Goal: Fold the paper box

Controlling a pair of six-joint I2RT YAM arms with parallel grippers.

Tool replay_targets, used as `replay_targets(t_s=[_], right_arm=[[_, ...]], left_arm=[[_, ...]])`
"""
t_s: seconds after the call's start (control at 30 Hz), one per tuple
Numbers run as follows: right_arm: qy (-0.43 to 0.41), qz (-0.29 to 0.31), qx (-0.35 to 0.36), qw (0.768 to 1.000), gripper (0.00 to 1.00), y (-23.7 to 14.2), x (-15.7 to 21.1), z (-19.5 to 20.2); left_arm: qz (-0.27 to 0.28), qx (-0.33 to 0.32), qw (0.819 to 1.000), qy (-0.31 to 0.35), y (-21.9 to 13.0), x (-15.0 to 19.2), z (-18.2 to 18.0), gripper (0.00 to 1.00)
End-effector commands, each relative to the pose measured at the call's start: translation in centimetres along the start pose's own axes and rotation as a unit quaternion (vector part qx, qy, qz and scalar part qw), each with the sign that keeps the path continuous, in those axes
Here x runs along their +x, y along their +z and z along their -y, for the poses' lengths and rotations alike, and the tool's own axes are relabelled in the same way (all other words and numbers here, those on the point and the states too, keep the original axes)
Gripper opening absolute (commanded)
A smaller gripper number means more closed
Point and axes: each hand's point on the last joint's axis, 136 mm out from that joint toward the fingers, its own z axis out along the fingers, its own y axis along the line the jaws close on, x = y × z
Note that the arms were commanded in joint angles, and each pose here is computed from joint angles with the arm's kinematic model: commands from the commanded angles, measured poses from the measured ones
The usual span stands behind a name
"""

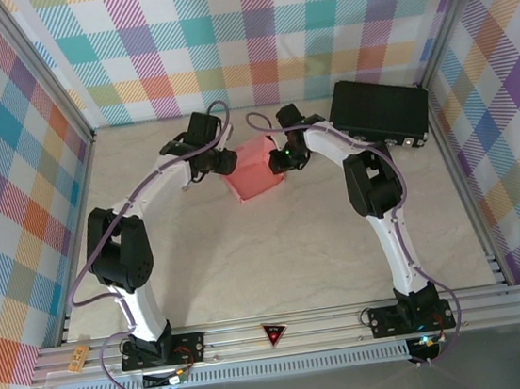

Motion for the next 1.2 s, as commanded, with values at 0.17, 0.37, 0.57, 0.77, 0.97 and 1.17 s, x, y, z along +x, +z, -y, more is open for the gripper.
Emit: replay_targets(t_s=[0.17,0.37,0.57,0.77,0.97,1.17], right_arm=[[0.029,0.004,0.064,0.998,0.18,-2.1,4.2,-0.5],[0.063,0.001,0.089,0.994,0.16,-3.0,7.2,-1.4],[0.123,0.003,0.134,0.983,0.14,-3.5,10.1,-1.4],[0.151,0.006,0.13,0.98,0.2,-3.0,11.1,-1.5],[0.148,0.025,0.13,0.98,0.34,-4.2,10.1,-1.8],[0.144,0.04,0.129,0.98,0.42,-5.2,9.3,-1.9]], left_arm=[[0.01,0.037,0.999,-0.031,1.4,-1.6,0.9,0.42],[0.003,0.089,0.995,-0.036,1.6,-1.4,2.6,0.43],[-0.023,0.143,0.988,-0.048,1.7,-0.2,4.5,0.43],[-0.034,0.166,0.984,-0.058,1.2,0.2,5.3,0.54],[-0.007,0.164,0.984,-0.063,-1.4,-1.0,5.1,0.74],[0.037,0.109,0.991,-0.07,-5.3,-1.8,3.1,0.94]])
